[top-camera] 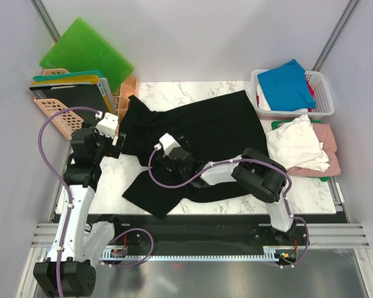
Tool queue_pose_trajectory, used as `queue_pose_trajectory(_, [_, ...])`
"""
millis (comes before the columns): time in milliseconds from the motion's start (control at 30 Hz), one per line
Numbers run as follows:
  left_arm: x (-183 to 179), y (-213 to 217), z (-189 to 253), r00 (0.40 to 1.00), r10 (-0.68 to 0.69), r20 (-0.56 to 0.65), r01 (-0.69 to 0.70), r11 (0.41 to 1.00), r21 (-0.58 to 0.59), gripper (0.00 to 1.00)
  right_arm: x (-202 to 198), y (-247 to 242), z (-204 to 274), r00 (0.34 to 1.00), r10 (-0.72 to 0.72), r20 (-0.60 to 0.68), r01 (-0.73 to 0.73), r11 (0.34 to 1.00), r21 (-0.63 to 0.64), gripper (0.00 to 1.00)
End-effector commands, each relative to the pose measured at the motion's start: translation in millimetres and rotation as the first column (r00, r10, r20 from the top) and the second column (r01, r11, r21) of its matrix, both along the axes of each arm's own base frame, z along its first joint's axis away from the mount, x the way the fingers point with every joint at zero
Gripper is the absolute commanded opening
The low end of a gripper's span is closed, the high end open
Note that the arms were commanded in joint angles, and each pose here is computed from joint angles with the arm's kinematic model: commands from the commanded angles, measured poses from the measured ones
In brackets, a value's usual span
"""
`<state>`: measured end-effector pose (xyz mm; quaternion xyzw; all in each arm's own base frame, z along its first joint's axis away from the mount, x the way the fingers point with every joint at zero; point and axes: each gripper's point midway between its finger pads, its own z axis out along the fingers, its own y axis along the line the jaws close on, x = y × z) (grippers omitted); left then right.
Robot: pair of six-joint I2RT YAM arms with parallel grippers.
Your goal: Fold and stack the t-shirts
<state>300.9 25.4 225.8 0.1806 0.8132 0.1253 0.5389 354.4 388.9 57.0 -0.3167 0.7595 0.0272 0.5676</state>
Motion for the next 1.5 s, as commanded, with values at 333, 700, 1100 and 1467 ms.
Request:
queue_pose_trajectory(333, [5.3,5.7,24.7,0.997,0.011,0.074,-0.013,0.999,0.030,1.00,-148.9,127.1,45.3,0.869,0.488,-0.074,-0.483,0.872,0.083,0.93])
queue_pose_trajectory(700, [-9.6,12.3,21.1,0.996,0.040,0.077,-0.044,0.998,0.048,1.00,-152.4,155.5,66.2,0.837,0.541,-0.083,-0.536,0.840,0.082,0.91])
queue_pose_trajectory(1100, [-39.0,-21.1,38.0,0.992,-0.113,0.054,0.115,0.993,-0.032,1.00,-4.4,-74.1,204.4,0.998,-0.025,0.057,0.015,0.984,0.179,0.94])
queue_pose_trajectory(1467, [-107.5,-100.3,-56.7,0.692,-0.511,-0.511,0.490,0.851,-0.187,1.00,57.7,-352.1,194.7,0.854,-0.520,0.021,0.519,0.846,-0.121,0.98])
